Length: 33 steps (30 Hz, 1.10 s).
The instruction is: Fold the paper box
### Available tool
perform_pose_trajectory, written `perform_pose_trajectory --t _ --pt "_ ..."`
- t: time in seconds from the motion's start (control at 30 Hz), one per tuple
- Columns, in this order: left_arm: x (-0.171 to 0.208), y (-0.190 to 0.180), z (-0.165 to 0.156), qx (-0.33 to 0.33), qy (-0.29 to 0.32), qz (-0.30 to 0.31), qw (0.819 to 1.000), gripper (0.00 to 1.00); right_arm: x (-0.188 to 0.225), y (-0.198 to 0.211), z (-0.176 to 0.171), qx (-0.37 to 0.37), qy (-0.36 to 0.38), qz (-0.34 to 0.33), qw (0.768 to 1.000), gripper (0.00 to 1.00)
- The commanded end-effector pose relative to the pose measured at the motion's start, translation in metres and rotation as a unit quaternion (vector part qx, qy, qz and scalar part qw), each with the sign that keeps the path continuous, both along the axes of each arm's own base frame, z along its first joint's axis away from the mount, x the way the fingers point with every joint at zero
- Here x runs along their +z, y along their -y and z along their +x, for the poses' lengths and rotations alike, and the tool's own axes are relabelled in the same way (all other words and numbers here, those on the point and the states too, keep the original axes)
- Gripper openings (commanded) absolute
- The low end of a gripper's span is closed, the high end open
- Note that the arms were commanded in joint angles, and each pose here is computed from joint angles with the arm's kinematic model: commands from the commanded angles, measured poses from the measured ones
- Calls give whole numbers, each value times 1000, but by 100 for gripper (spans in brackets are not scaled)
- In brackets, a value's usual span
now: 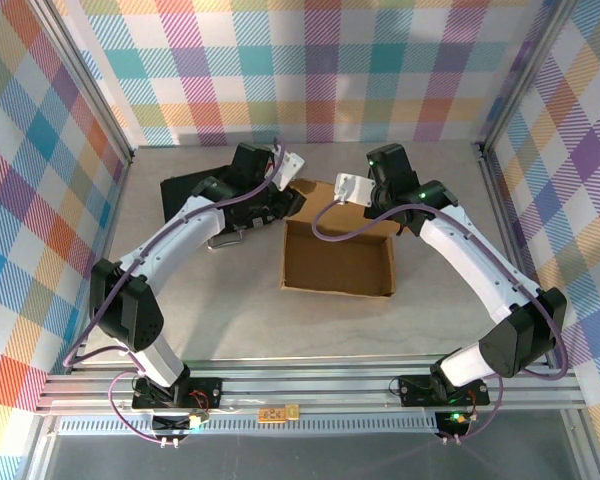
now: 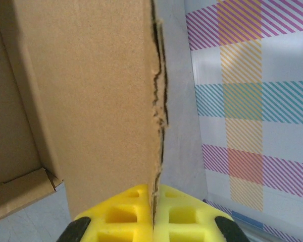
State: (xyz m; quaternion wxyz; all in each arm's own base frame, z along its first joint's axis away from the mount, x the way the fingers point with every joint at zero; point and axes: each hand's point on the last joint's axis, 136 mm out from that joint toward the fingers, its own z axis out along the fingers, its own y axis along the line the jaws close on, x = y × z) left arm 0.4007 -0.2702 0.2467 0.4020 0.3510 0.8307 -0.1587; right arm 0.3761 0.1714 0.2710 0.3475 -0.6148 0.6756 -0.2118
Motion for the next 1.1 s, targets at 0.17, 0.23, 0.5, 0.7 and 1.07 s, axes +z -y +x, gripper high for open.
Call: perform_pose_trajectory --t 0.17,0.23,0.5,0.7,1.07 --pt "5 -6 -2 76 0 9 997 13 20 -17 6 -16 14 49 999 0" --pt "-1 -6 -4 89 -15 3 996 12 20 -20 5 -26 8 66 997 0" --pt "-12 -25 15 285 -37 -52 956 0 17 -64 -25 -96 -54 176 978 0" --pt "-25 -33 19 299 31 -123 946 0 26 -74 -56 -177 -137 324 919 33" --pt "-28 -42 -2 227 133 -145 954 0 109 45 -25 -396 -49 523 753 84"
